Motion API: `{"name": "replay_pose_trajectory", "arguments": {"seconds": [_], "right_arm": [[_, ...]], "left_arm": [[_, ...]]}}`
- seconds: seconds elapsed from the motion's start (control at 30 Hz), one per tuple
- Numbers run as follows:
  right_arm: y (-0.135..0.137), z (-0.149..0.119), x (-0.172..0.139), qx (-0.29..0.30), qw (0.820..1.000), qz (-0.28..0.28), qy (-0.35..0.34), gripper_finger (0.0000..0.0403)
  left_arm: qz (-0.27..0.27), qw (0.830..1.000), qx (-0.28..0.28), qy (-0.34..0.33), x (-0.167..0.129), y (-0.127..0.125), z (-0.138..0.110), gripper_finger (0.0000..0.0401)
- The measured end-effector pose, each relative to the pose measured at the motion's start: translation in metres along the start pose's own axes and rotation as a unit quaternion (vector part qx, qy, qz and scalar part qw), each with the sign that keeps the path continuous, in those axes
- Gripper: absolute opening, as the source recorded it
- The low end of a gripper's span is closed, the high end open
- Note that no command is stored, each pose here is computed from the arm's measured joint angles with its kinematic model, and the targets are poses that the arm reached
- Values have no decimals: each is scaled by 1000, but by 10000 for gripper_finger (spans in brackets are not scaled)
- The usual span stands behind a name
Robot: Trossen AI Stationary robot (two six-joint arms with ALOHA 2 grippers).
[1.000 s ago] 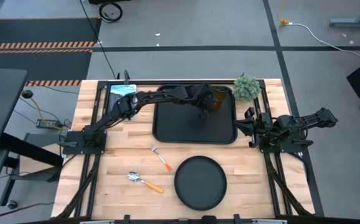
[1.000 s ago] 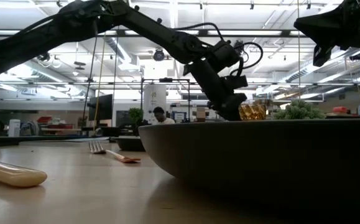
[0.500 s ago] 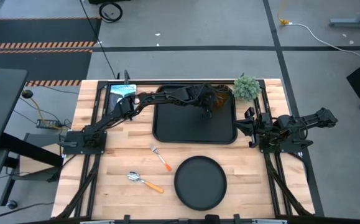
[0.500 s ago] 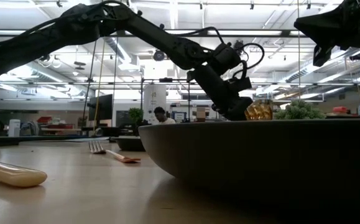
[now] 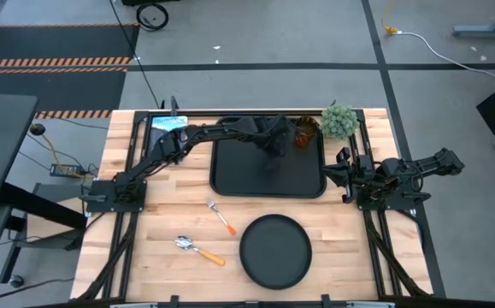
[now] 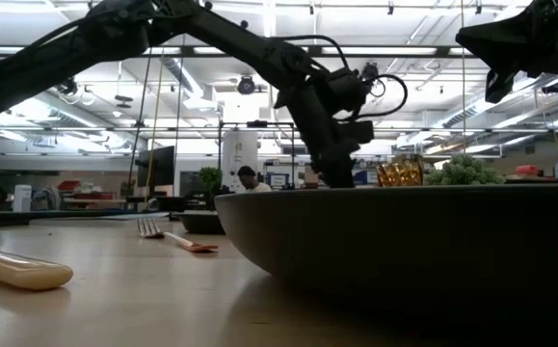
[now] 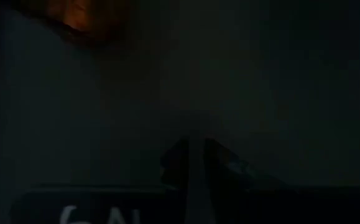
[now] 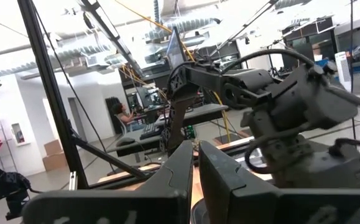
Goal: Pick and place plate/cup/fork/spoon on tray
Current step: Put the black plate on the black tray to the bottom left of the orange glass
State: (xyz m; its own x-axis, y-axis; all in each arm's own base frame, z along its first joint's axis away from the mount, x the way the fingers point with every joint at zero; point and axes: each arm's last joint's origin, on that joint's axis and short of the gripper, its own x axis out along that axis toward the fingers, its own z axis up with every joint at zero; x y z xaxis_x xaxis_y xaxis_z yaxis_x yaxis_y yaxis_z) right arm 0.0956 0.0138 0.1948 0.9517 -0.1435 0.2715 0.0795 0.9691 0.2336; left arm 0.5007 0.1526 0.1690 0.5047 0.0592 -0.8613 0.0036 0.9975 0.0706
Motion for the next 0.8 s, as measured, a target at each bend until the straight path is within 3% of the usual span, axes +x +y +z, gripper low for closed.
{"name": "replay_pose_trajectory", "arguments": {"seconds": [0.37, 0.53, 0.8], "right_arm": [[0, 0, 0, 0, 1000, -1, 0, 34], [0, 0, 0, 0, 1000, -1, 0, 34], [0, 0, 0, 0, 1000, -2, 0, 34]], "left_arm": [[-9, 997, 73, 6, -6, -4, 1, 56], [-23, 992, 115, 38, -11, -6, -5, 56], [-43, 990, 96, 90, -33, -8, -12, 56]]}}
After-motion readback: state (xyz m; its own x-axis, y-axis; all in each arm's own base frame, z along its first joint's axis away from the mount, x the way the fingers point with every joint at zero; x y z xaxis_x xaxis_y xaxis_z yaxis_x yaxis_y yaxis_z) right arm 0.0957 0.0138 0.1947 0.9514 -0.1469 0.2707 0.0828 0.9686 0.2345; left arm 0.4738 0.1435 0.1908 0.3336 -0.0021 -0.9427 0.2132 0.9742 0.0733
